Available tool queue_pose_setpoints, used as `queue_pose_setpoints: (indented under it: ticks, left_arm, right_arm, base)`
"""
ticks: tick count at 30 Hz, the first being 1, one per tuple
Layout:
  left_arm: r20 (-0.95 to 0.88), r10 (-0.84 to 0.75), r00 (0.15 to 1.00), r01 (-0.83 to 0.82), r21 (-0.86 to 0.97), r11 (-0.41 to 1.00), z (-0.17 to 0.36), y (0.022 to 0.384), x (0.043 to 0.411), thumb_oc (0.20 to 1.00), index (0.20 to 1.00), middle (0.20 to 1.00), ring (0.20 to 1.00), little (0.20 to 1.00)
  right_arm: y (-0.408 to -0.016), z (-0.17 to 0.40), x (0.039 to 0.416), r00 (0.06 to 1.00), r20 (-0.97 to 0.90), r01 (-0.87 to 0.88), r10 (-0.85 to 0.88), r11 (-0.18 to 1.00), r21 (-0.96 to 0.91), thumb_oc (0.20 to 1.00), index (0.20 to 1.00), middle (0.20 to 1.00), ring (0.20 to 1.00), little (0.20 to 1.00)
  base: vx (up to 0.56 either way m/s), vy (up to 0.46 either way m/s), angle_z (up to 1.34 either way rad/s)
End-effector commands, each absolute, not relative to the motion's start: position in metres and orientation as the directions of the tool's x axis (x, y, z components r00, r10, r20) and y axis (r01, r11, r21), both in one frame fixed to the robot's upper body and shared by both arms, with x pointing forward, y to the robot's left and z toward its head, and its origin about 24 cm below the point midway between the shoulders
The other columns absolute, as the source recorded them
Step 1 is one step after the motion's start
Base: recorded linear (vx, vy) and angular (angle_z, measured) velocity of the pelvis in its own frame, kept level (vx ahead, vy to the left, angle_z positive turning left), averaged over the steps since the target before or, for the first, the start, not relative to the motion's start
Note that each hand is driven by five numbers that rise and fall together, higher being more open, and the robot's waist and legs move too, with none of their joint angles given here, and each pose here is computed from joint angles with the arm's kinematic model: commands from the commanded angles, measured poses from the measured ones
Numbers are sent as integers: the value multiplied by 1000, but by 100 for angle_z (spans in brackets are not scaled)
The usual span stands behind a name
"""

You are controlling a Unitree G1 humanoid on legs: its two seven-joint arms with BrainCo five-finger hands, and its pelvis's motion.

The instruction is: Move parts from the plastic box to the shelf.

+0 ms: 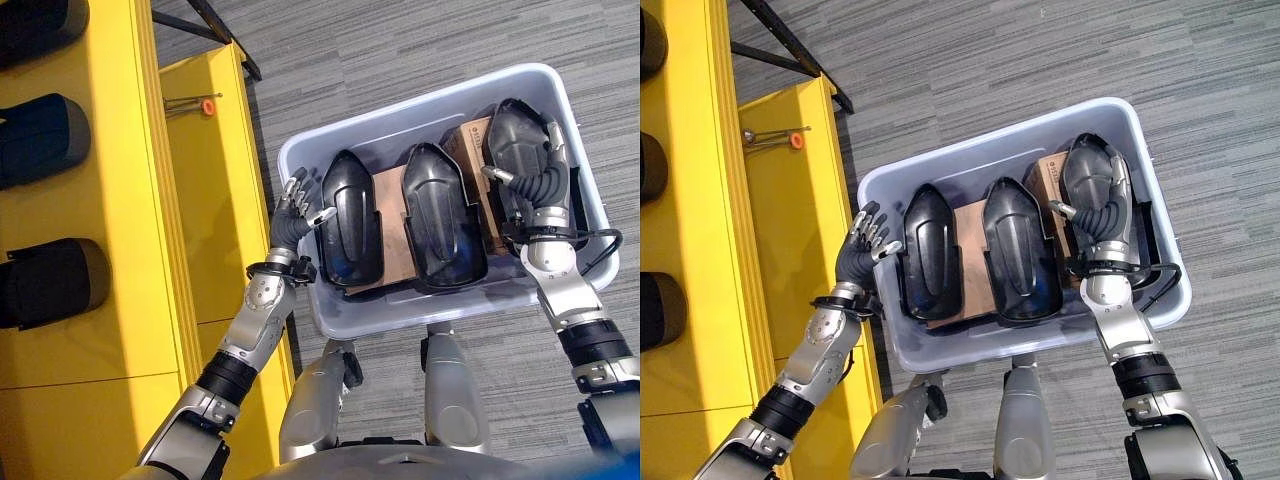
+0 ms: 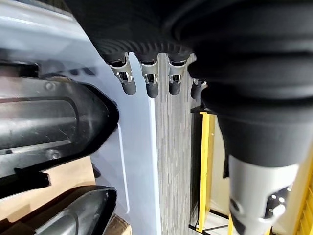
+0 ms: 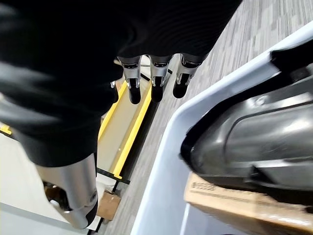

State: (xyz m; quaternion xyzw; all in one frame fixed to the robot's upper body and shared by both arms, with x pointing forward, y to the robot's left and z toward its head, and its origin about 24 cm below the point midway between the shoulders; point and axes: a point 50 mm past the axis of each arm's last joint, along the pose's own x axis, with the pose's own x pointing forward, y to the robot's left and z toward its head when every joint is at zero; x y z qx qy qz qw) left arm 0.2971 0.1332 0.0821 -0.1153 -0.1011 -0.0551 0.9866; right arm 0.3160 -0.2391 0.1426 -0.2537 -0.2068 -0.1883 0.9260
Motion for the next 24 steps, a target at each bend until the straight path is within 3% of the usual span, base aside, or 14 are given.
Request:
queue_pose_setpoints:
  ticks: [1, 12, 24]
  left_arm:
    - [268, -66, 961, 126, -212, 969, 87, 137, 293, 1000, 1000, 1000, 1000, 1000]
    - [265, -82, 961, 147, -233, 961, 85, 131, 292, 1000, 1000, 1000, 1000, 1000]
    - [279, -139, 950, 211, -249, 945, 90, 119, 291, 1000, 1000, 1000, 1000, 1000]
  right_arm:
    - [-244, 165, 303, 748, 610, 543, -261, 769, -337, 1000, 1000, 1000, 1000, 1000]
    - [-243, 144, 320, 823, 495, 485, -278, 798, -358, 1000, 1000, 1000, 1000, 1000]
    - [-268, 148, 357, 855, 380, 510, -354, 713, -482, 1000, 1000, 1000, 1000, 1000]
  base:
    - [8, 16, -6]
    - [-8, 3, -6]
    - [-2, 1, 1]
